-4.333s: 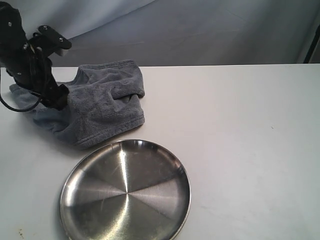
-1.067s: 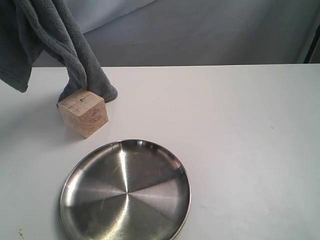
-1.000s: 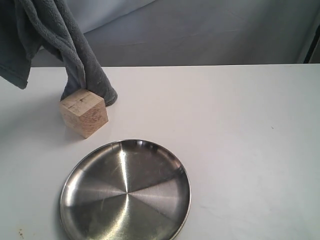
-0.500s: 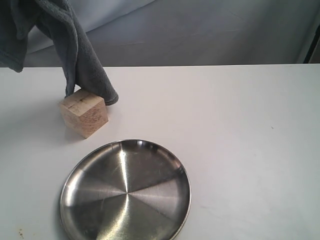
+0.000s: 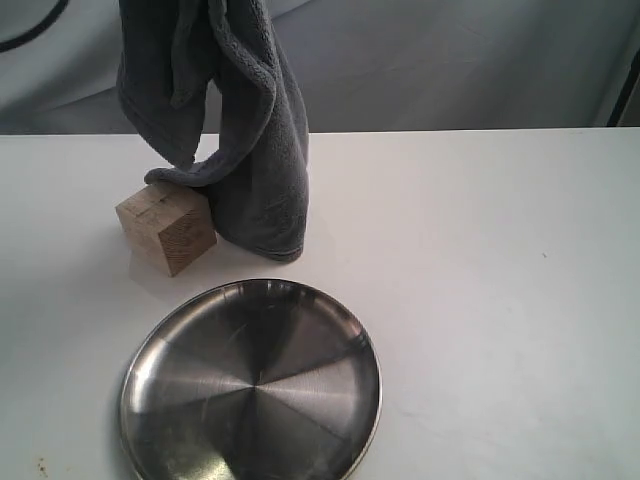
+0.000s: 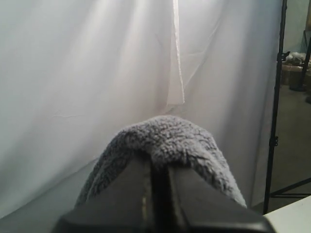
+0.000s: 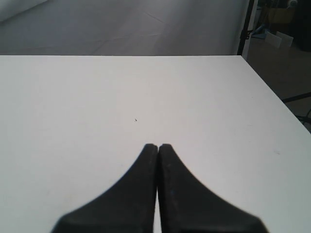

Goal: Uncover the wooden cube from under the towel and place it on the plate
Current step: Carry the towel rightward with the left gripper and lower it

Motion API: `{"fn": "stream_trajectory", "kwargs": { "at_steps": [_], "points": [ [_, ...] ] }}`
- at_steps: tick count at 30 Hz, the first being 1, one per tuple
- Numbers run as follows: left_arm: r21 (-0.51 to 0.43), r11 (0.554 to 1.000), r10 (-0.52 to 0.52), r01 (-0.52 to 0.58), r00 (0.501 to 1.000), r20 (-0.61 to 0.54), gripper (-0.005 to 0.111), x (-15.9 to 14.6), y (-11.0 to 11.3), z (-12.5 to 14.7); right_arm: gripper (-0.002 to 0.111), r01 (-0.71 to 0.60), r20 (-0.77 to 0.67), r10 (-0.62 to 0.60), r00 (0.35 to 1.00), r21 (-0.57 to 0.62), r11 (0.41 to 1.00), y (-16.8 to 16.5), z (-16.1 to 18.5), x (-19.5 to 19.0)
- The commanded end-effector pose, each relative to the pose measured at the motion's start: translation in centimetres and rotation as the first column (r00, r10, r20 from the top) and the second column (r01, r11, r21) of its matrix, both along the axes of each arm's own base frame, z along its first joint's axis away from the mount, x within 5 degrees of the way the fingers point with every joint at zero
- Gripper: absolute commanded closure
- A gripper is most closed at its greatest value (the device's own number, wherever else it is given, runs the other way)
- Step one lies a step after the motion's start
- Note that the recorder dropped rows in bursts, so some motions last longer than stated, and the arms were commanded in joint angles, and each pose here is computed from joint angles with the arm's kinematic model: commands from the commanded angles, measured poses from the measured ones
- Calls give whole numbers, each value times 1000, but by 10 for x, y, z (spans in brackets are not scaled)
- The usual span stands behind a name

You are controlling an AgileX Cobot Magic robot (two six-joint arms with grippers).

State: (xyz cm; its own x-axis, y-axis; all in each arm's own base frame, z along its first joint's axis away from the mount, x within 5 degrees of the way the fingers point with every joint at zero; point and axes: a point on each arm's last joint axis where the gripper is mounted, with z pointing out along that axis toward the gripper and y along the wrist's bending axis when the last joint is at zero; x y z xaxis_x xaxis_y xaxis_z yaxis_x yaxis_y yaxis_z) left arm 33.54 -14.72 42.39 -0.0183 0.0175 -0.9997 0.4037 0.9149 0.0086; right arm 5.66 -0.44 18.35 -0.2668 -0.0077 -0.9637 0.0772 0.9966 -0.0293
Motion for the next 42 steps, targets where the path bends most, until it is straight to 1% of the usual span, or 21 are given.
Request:
{"fn": "stream_trajectory", "kwargs": {
  "at_steps": [1,3,7,11,13,16,18,20,23,25,26,29,33,35,37,38,42],
  "points": [
    [-56,998,-18,21,998,56,107,2,-15,-1,108,0,6,0,1000,4,1000,0,-1,0],
    [-60,997,-38,43,997,74,107,1,-25,-2,108,0,6,0,1000,4,1000,0,-1,0],
    [12,995,-103,102,987,127,107,-2,-51,-12,108,0,6,0,1000,4,1000,0,-1,0],
    [26,989,-147,145,978,147,107,-1,-73,-23,108,0,6,0,1000,4,1000,0,-1,0],
    [22,988,-155,154,976,155,107,0,-79,-28,108,0,6,0,1000,4,1000,0,-1,0],
    [10,988,-156,156,976,150,107,3,-80,-31,108,0,6,0,1000,4,1000,0,-1,0],
    [10,985,-169,170,973,159,107,2,-81,-30,108,0,6,0,1000,4,1000,0,-1,0],
    [-13,981,-190,196,964,186,107,0,-83,-27,108,0,6,0,1000,4,1000,0,-1,0],
    [-68,950,-280,306,925,257,107,-8,-89,-18,108,0,6,0,1000,4,1000,0,-1,0],
    [-88,902,-377,423,870,318,107,-17,-95,-12,108,0,6,0,1000,4,1000,0,-1,0],
    [-77,888,-404,454,849,339,107,-19,-97,-11,108,0,6,0,1000,4,1000,0,-1,0],
    [-72,884,-414,462,844,340,107,-20,-98,-11,108,0,6,0,1000,4,1000,0,-1,0],
    [-52,902,-397,428,871,288,107,-16,-97,-16,108,0,6,0,1000,4,1000,0,-1,0],
    [-21,918,-381,396,895,230,107,-11,-98,-26,108,0,6,0,1000,4,1000,0,-1,0],
    [25,924,-379,382,905,192,107,-6,-100,-36,108,0,6,0,1000,4,1000,0,-1,0],
    [42,923,-385,384,905,183,107,-4,-102,-41,108,0,6,0,1000,4,1000,0,-1,0],
    [39,911,-411,411,894,178,107,4,-110,-57,108,0,6,0,1000,4,1000,0,-1,0]
  ]
}}
